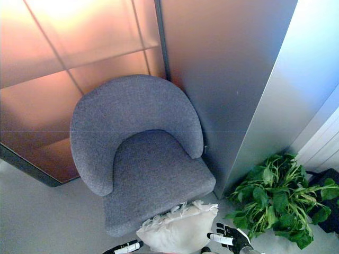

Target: Pick up the pillow and put it on the sofa.

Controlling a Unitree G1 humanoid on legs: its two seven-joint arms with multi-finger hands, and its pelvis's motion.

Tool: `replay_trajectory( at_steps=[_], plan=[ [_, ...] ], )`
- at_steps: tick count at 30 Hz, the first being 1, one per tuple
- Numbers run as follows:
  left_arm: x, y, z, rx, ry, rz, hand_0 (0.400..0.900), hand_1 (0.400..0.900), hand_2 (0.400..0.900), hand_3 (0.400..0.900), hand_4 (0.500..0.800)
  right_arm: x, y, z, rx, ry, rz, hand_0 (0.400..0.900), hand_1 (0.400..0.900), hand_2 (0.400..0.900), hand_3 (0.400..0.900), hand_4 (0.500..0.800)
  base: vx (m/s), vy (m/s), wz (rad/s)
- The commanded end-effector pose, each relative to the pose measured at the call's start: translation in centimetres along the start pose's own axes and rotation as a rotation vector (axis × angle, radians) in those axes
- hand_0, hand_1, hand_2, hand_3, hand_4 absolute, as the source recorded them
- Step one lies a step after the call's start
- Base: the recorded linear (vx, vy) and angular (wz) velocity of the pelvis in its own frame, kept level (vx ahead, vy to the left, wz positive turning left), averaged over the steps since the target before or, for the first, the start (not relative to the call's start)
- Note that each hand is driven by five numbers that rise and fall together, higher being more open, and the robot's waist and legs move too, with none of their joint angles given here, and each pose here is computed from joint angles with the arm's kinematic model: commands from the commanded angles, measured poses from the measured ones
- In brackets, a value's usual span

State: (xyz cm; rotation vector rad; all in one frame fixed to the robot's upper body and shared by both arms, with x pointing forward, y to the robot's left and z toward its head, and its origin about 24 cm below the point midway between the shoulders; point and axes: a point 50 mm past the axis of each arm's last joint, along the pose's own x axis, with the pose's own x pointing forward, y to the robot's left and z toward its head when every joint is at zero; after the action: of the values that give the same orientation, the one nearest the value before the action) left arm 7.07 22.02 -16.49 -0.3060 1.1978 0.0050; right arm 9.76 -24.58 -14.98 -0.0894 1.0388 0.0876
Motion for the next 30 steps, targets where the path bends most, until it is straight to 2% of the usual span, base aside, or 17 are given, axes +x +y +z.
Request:
replay_trajectory(
  at_steps=[1, 12, 25, 30],
  plan=[
    [-0.1, 0.8, 2.2, -0.001, -0.090, 0.028, 0.900, 0.900, 0.900, 0.900, 0.800, 0.8, -0.1, 3.0, -0.022, -0.102, 0.012, 0.900, 0.900, 0.900, 0.900, 0.800, 0.000, 0.000, 0.00],
    [-0.2, 1.1, 1.9, 0.029, -0.071, 0.089, 0.900, 0.900, 0.900, 0.900, 0.800, 0.7, 0.1, 2.5, -0.002, -0.096, 0.014, 0.900, 0.900, 0.900, 0.900, 0.800, 0.013, -0.003, 0.02],
    [-0.3, 1.3, 1.7, 0.061, -0.061, 0.096, 0.900, 0.900, 0.900, 0.900, 0.800, 0.7, 0.0, 2.9, -0.037, -0.115, 0.008, 0.900, 0.900, 0.900, 0.900, 0.800, 0.022, -0.013, 0.01],
    [-0.5, 1.7, 2.0, 0.091, -0.086, 0.094, 0.900, 0.900, 0.900, 0.900, 0.800, 0.8, -0.9, 5.2, -0.043, -0.203, -0.022, 0.900, 0.900, 0.900, 0.900, 0.800, 0.038, -0.059, 0.09]
  ],
)
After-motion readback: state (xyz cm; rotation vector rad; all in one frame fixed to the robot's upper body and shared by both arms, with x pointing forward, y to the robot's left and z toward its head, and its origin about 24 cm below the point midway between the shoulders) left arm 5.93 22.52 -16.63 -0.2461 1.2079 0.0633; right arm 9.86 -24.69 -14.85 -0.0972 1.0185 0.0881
